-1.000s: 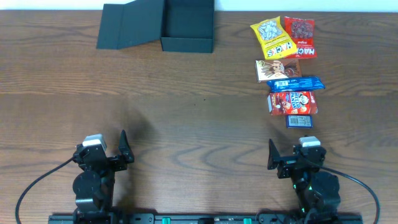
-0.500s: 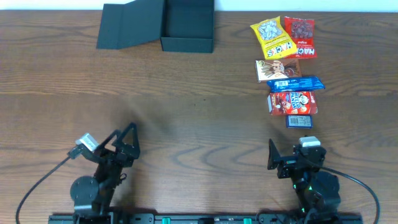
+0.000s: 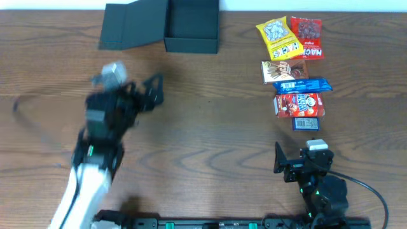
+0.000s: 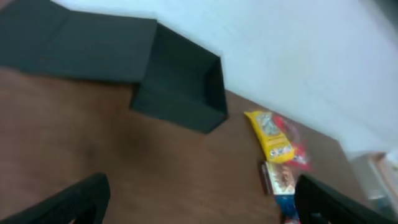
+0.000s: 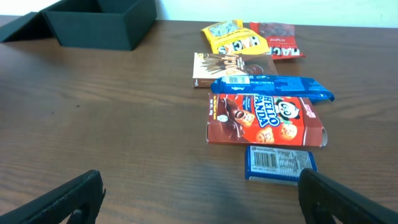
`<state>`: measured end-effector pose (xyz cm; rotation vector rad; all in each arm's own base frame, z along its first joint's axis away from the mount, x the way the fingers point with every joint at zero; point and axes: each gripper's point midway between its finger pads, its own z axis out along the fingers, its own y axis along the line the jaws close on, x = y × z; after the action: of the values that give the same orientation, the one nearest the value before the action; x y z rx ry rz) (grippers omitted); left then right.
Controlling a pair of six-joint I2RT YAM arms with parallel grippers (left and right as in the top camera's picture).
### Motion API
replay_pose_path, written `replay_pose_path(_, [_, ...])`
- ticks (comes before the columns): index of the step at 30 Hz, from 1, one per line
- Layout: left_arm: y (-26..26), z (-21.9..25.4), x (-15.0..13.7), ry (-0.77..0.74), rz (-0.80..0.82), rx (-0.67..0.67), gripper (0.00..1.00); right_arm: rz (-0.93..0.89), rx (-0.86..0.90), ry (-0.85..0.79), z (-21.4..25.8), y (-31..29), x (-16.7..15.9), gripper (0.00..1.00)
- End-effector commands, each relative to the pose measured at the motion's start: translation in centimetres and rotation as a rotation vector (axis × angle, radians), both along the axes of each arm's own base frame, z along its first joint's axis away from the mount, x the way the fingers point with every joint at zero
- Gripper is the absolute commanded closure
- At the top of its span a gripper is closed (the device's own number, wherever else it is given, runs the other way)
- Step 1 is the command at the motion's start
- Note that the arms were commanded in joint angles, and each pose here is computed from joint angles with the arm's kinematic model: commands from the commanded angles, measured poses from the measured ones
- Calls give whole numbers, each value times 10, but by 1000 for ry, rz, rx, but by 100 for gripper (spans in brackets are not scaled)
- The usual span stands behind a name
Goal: Pack container
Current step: 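Reach the left gripper forward to the black box's far edge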
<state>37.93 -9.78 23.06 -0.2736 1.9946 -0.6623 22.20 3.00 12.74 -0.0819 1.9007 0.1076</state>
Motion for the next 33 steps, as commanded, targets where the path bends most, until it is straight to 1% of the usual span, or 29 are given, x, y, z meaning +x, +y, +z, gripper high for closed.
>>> replay_pose_path(1, [-19,11,61,6,-55,125,4,9,-17,2,-3,1,0,1])
replay_pose_path(4, [-29,14,116,37,-23,135,4,9,-16,2,-3,1,0,1])
replay_pose_path(6, [-32,15,149,46,40,86,4,9,-17,2,-3,1,0,1])
replay_pose_path(7, [-30,13,165,63,98,42,2,9,-17,2,-3,1,0,1])
replay_pose_path(8, [-27,6,179,102,177,-24,3,9,-17,2,-3,1,0,1])
replay_pose_path(10, [-25,-10,193,193,283,-139,3,9,-17,2,-3,1,0,1])
replay_pose_path(11, [-27,-21,198,248,320,-193,0,9,-17,2,-3,1,0,1])
replay_pose_path(12, [-29,-30,201,295,346,-232,7,9,-17,2,-3,1,0,1])
replay_pose_path(13, [-31,-43,203,350,374,-261,9,9,-17,2,-3,1,0,1])
replay_pose_path(16, [-40,-75,205,479,413,-288,7,9,-17,2,-3,1,0,1])
replay_pose_path(18, [-52,-89,207,539,405,-312,8,9,-17,2,-3,1,0,1])
replay_pose_path(21, [-58,-109,201,628,444,-327,8,9,-17,2,-3,1,0,1])
replay_pose_path(27, [-64,-147,193,752,519,-406,11,9,-17,2,-3,1,0,1])
replay_pose_path(33, [-64,-168,200,772,570,-462,19,9,-17,2,-3,1,0,1])
